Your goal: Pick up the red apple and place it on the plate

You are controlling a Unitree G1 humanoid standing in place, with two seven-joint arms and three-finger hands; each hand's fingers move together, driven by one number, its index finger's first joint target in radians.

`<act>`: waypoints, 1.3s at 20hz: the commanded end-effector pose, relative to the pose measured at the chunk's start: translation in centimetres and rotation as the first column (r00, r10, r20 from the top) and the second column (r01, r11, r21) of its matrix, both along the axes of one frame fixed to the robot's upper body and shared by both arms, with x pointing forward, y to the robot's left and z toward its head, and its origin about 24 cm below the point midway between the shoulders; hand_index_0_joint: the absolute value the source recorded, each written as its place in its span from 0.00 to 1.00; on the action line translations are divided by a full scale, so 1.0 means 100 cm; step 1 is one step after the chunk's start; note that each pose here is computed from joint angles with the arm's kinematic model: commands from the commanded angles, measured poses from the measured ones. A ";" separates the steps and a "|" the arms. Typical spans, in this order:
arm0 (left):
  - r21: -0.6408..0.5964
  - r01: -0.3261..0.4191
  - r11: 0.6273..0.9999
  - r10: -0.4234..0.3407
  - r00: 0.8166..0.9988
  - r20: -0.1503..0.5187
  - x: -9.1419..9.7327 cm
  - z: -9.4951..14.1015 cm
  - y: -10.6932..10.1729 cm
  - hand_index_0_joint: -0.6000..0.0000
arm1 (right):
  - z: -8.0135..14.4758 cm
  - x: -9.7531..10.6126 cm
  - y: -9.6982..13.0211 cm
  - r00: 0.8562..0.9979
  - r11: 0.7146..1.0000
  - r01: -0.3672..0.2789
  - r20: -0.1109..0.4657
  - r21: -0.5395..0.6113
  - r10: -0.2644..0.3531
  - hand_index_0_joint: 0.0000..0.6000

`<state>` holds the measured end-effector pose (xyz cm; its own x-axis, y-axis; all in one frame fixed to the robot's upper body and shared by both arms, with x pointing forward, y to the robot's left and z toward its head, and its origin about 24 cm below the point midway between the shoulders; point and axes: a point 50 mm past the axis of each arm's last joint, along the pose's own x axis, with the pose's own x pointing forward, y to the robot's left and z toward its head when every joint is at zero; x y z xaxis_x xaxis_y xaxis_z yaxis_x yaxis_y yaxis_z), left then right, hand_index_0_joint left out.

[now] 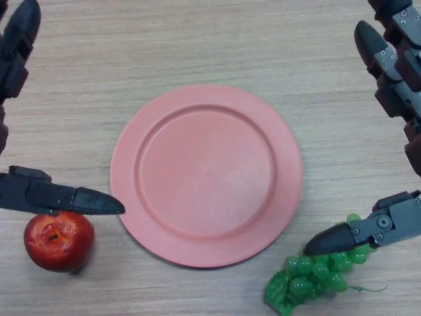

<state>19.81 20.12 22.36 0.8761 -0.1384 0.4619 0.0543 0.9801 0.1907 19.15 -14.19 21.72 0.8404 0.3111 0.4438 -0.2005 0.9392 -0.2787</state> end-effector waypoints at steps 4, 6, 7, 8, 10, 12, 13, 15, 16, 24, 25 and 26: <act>0.093 -0.058 0.994 0.038 0.977 0.208 -0.013 0.027 -0.007 1.00 | 0.019 -0.010 -0.003 0.988 1.000 -0.023 0.151 -0.010 0.024 0.00; 0.102 -0.068 0.992 0.046 0.977 0.207 -0.010 0.028 -0.005 1.00 | 0.018 -0.009 -0.003 0.991 0.999 -0.027 0.133 -0.023 0.030 0.00; 0.089 -0.071 0.993 0.051 0.976 0.211 -0.010 0.028 -0.003 1.00 | 0.018 -0.009 -0.002 0.991 0.999 -0.030 0.128 -0.030 0.034 0.00; 0.082 -0.073 0.994 0.054 0.976 0.212 -0.010 0.028 -0.002 1.00 | 0.018 -0.010 -0.001 0.991 0.999 -0.032 0.130 -0.033 0.036 0.00; 0.054 -0.071 0.996 0.058 0.974 0.219 -0.014 0.025 0.001 1.00 | 0.019 -0.011 -0.004 0.991 0.999 -0.035 0.131 -0.031 0.039 0.00; 0.020 -0.056 0.998 0.050 0.972 0.228 -0.022 0.021 0.002 1.00 | 0.019 -0.011 -0.005 0.991 0.999 -0.027 0.133 -0.028 0.030 0.00; 0.028 -0.044 0.999 0.037 0.977 0.211 -0.024 0.017 0.005 1.00 | 0.019 -0.011 -0.004 0.991 0.999 -0.026 0.132 -0.037 0.030 0.00; 0.028 -0.033 0.999 0.028 0.984 0.177 -0.027 0.004 0.014 1.00 | 0.018 -0.011 -0.003 0.990 0.998 -0.036 0.132 -0.054 0.043 0.00; 0.033 -0.043 0.999 0.037 0.985 0.168 -0.030 -0.007 0.018 1.00 | 0.017 -0.010 -0.002 0.990 0.998 -0.039 0.132 -0.053 0.045 0.00; 0.058 -0.135 0.989 0.129 0.987 0.099 -0.047 -0.087 0.030 1.00 | 0.014 0.008 -0.002 0.996 1.000 0.007 0.089 0.002 -0.007 0.00; 0.045 -0.158 0.986 0.153 0.983 0.103 -0.047 -0.092 0.035 1.00 | 0.014 0.009 -0.004 0.995 1.000 0.019 0.094 0.001 -0.019 0.00; 0.028 -0.190 0.981 0.187 0.979 0.082 -0.046 -0.102 0.044 1.00 | 0.013 0.010 -0.005 0.995 1.000 0.031 0.091 0.000 -0.031 0.00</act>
<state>16.37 23.38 9.36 0.9355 -0.0185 0.3527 -0.0418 0.9858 0.1625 21.42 -13.99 20.42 0.8826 0.3290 0.3357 -0.2471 0.9323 -0.2641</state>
